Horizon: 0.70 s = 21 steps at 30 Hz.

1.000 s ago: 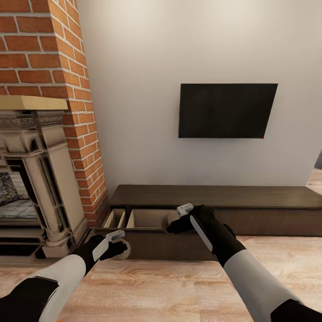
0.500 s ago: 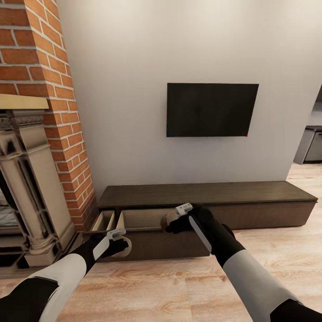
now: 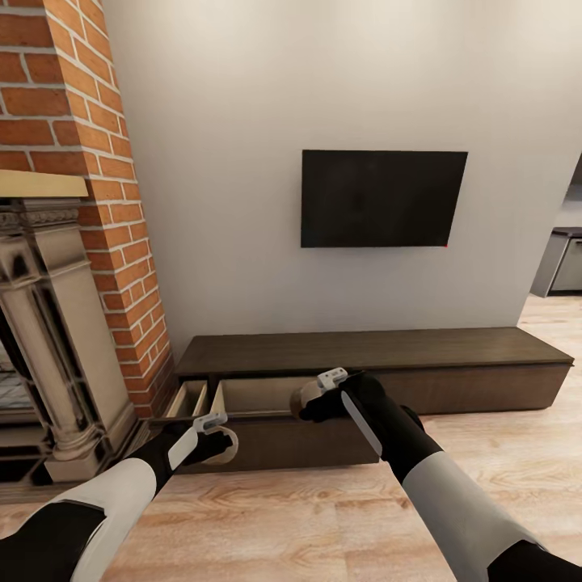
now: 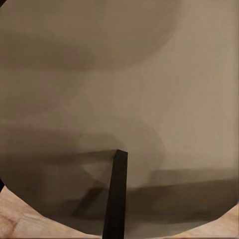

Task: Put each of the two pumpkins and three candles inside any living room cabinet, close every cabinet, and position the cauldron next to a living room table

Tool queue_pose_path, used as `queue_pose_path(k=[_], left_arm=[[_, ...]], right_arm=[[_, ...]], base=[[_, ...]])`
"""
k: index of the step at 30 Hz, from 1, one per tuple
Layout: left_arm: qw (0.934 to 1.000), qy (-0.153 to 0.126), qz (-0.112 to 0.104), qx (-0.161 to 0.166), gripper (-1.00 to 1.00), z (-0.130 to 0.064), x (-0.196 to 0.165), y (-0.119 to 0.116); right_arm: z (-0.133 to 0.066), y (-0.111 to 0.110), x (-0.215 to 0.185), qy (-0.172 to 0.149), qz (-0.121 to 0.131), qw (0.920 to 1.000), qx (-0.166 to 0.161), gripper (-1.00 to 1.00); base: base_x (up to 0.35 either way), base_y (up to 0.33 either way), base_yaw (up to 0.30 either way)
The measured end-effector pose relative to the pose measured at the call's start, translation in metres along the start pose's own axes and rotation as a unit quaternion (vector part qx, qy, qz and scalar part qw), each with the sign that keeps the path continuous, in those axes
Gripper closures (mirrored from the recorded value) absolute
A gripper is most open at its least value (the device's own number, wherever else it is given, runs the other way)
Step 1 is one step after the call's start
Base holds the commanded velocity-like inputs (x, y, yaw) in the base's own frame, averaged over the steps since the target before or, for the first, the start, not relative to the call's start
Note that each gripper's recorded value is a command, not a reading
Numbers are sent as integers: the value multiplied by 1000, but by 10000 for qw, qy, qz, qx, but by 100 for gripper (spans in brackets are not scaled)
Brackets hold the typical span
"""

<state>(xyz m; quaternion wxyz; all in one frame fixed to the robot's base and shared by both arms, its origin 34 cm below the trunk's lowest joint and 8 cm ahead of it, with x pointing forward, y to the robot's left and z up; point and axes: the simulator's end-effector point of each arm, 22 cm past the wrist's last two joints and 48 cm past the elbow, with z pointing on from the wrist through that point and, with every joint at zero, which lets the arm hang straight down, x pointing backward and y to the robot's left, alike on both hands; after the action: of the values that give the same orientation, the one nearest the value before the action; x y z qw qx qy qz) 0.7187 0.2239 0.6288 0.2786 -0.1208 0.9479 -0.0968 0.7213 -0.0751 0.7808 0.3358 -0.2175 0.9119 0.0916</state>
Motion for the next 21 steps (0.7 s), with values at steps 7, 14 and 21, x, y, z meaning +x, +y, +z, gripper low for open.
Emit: queue_pose_path(k=[7,14,21], left_arm=[[10000,6,-6,21,100,0,0,-1],[9999,17,7,154,100,0,1,-18],[9974,95,322,645,100,-30,-30,-74]], right_arm=[[0,-2,0,7,26,10000,15,100],[14,-14,29,386,160,9991,90,100],[24,-22,54,707,292,9970,129,100]], base=[[0,0,0],[0,0,0],[0,0,0]])
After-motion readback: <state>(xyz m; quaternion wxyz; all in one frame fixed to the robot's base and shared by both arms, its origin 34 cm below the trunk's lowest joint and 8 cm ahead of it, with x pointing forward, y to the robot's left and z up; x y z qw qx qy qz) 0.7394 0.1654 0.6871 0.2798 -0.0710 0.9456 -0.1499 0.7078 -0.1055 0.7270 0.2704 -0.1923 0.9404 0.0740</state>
